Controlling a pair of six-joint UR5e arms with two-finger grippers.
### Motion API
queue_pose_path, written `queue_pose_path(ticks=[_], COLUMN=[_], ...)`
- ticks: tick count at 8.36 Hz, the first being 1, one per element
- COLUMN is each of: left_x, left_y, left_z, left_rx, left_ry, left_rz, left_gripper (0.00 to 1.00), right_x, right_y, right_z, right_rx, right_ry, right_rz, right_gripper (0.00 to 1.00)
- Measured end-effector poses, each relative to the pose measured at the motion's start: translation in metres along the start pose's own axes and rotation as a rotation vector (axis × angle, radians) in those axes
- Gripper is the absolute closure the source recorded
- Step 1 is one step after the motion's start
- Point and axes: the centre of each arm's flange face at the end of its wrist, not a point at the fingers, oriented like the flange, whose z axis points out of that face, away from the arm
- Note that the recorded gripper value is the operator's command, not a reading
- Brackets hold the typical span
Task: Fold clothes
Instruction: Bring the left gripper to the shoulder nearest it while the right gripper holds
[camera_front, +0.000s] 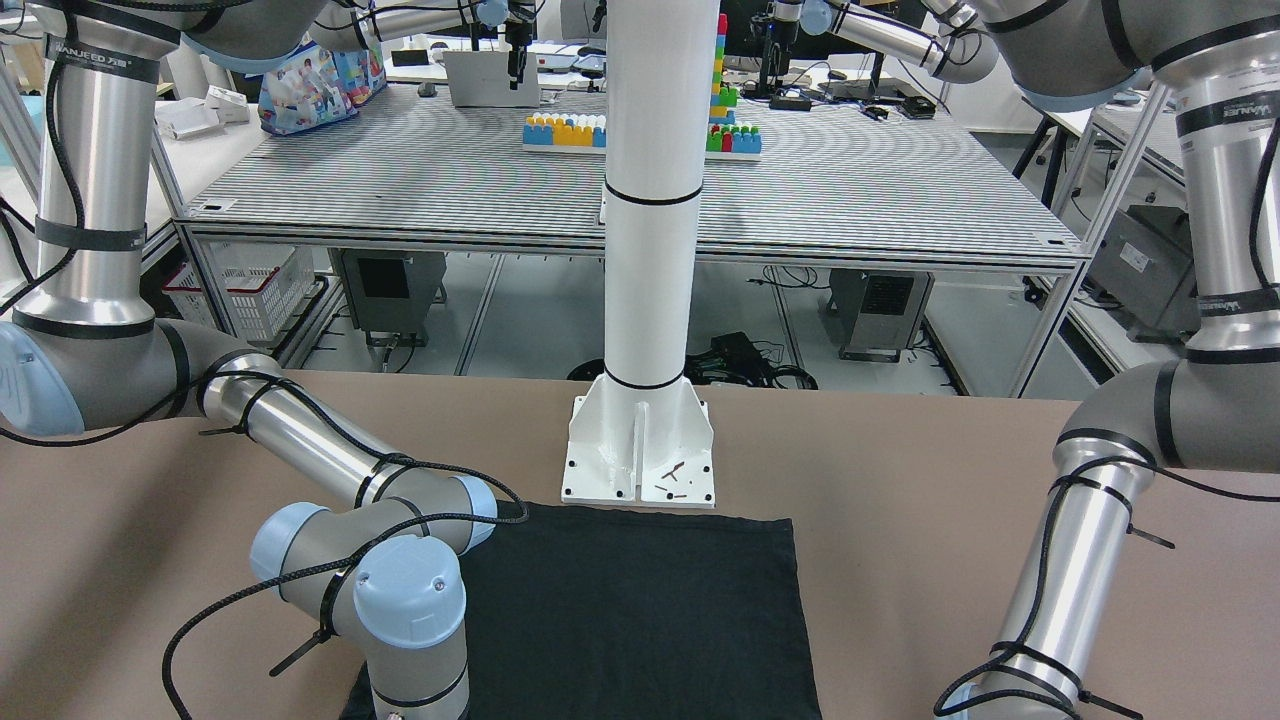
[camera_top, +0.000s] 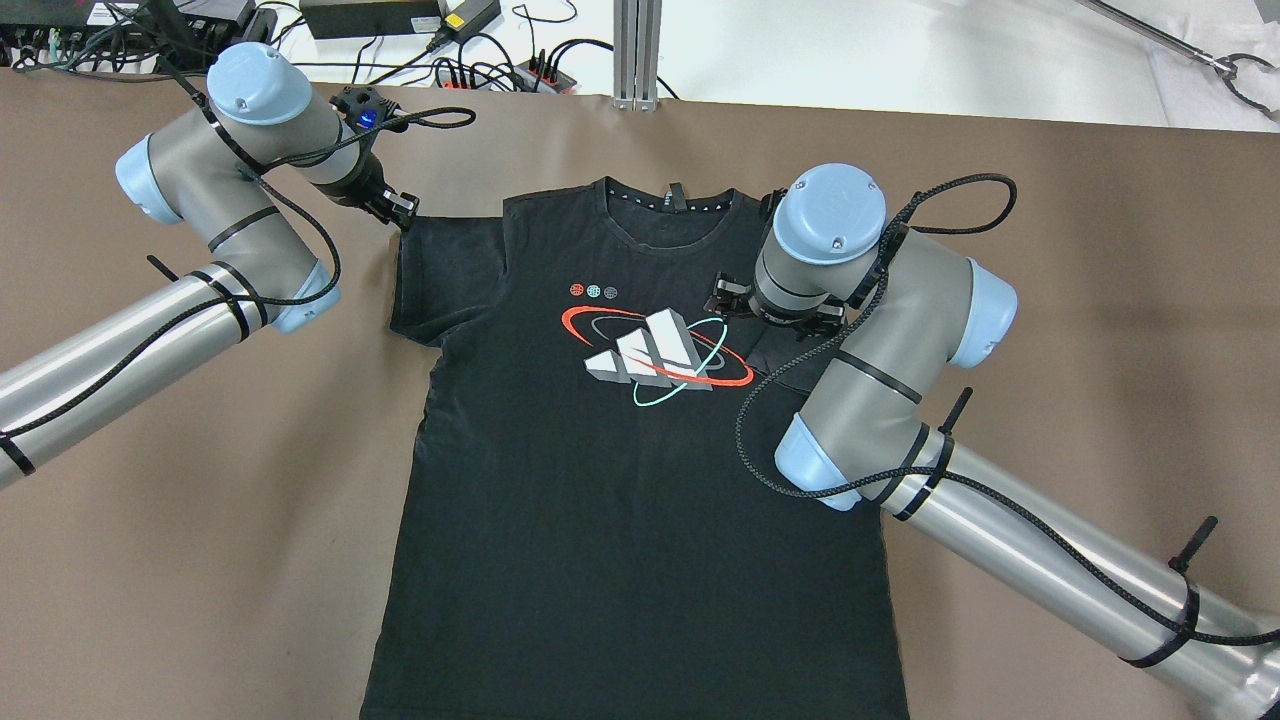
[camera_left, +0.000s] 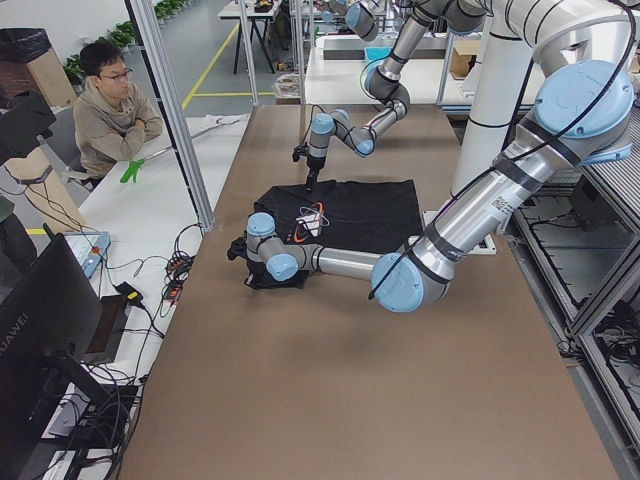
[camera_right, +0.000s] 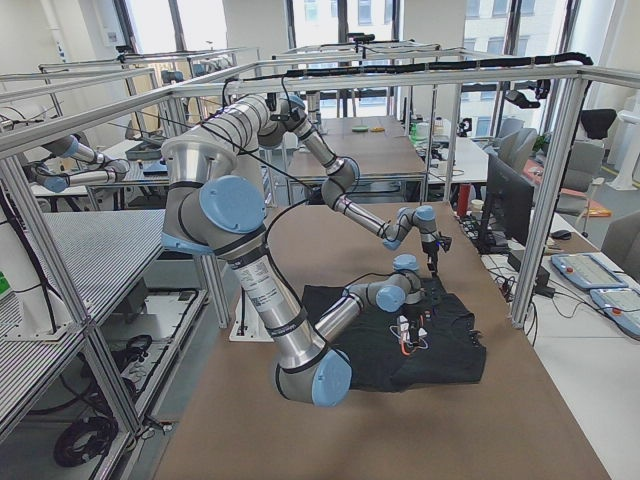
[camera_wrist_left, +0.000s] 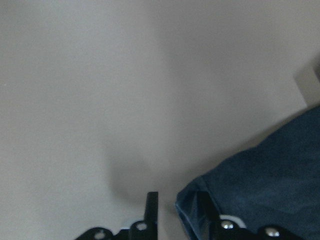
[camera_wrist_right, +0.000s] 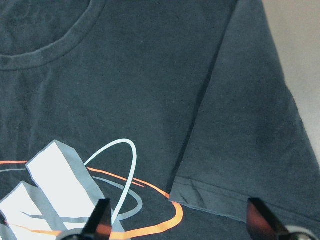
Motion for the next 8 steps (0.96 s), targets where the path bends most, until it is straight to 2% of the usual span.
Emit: queue_pose_path(ticks=[2,7,8], left_x=[0.001,0.002,0.004], left_y=[-0.004,-0.001,0.0], left_z=[0.003,0.011,0.012], left_rx=[0.0,-0.014,-0.016], left_ry=[-0.001,-0.003,-0.001], left_rz=[0.0,-0.001,0.001], left_gripper=[0.62,0.74,0.83], right_x=[0.0,-0.004,-0.004], right_y=[0.0,0.003,0.003], right_z=[-0.001,-0.012,-0.012], right_rx=[0.001,0.008,0.008], right_ry=[-0.002,-0.023,-0.023], right_rz=[0.001,0.002,0.002], right_gripper=[0.05,0.05,0.05])
